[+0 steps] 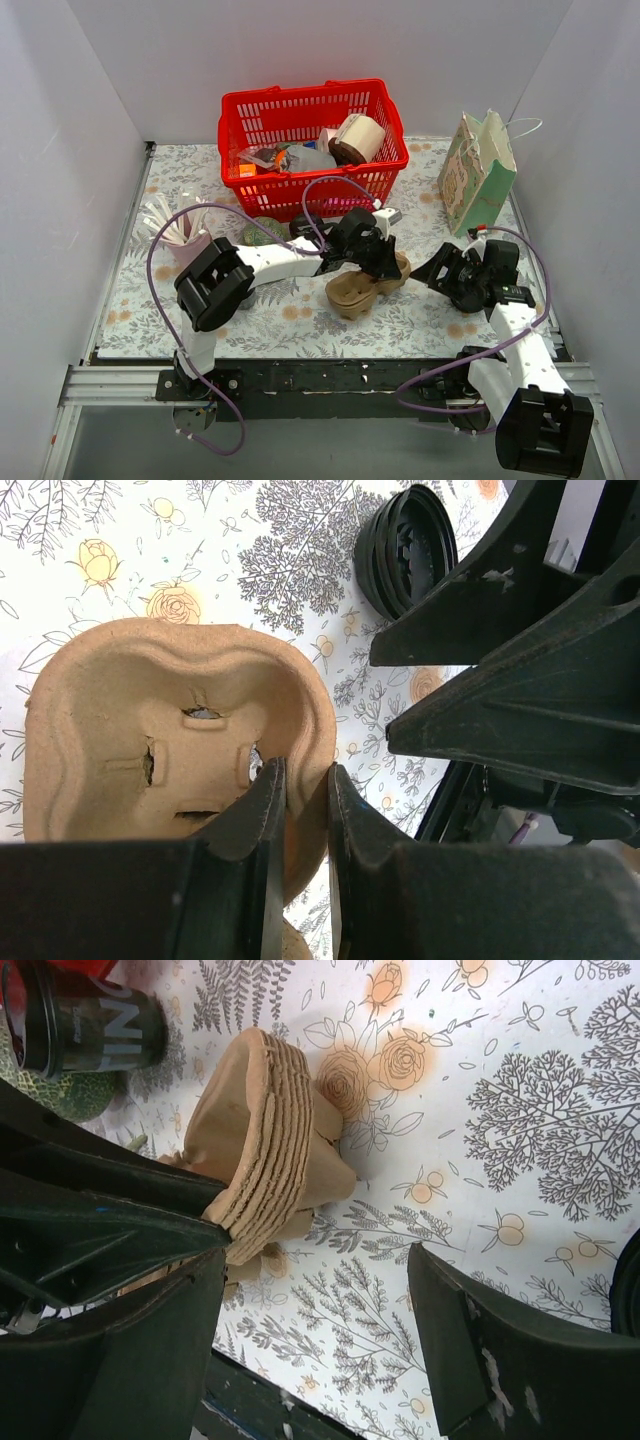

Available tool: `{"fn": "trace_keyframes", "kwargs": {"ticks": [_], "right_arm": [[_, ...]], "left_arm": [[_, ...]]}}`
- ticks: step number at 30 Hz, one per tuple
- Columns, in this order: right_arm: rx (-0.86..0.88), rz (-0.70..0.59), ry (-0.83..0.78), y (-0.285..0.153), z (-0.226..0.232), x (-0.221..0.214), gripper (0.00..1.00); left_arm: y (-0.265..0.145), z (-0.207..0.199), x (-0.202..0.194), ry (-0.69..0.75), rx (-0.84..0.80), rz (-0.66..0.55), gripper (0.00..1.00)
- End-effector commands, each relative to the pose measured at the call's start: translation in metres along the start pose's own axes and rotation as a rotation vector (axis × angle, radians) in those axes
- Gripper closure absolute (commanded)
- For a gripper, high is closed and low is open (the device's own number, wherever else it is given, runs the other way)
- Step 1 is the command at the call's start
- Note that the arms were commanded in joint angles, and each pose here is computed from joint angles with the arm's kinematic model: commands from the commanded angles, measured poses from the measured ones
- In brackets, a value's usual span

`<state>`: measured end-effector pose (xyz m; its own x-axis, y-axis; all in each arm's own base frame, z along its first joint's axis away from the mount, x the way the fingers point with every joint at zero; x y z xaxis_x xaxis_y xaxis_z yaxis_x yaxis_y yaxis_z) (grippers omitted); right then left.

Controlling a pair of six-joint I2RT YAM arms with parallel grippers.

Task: Pack the takeout coffee

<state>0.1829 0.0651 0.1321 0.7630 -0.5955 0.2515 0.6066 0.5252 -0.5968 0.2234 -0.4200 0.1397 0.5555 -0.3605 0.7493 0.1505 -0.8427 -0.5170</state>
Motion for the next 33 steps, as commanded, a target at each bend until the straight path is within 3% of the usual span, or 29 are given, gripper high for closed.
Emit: {"fn": "trace_keyframes", "kwargs": {"ticks": [1,23,33], "right_arm": [[0.063,-0.045,0.016,0.004,0.004,0.006,0.2],[0.084,-0.077,0.005,0.013,0.007,0.02,0.21],[0.118,-0.026,0.035,0.018,0.005,0.013,0.2]], "left_arm": [[-0.019,-0.013,0.019,-0.053,0.001,-0.085,1.0],[-0.019,-0.017,0.014,-0.056,-0.042,-0.085,1.0],[-0.018,-0.018,0.015,-0.059,-0.057,-0.088,1.0]]}}
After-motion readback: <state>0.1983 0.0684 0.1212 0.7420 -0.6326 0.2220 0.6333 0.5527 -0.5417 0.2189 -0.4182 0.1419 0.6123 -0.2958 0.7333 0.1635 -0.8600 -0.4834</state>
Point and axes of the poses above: each gripper's point midway between its finger pads, its own y axis out along the fingers, its own z axis along the line the jaws close on, x = y × z, the point moved 6 cm from there along -y, back along the fingers, and after that the axes turned 14 degrees about y, right-handed, at the moved point
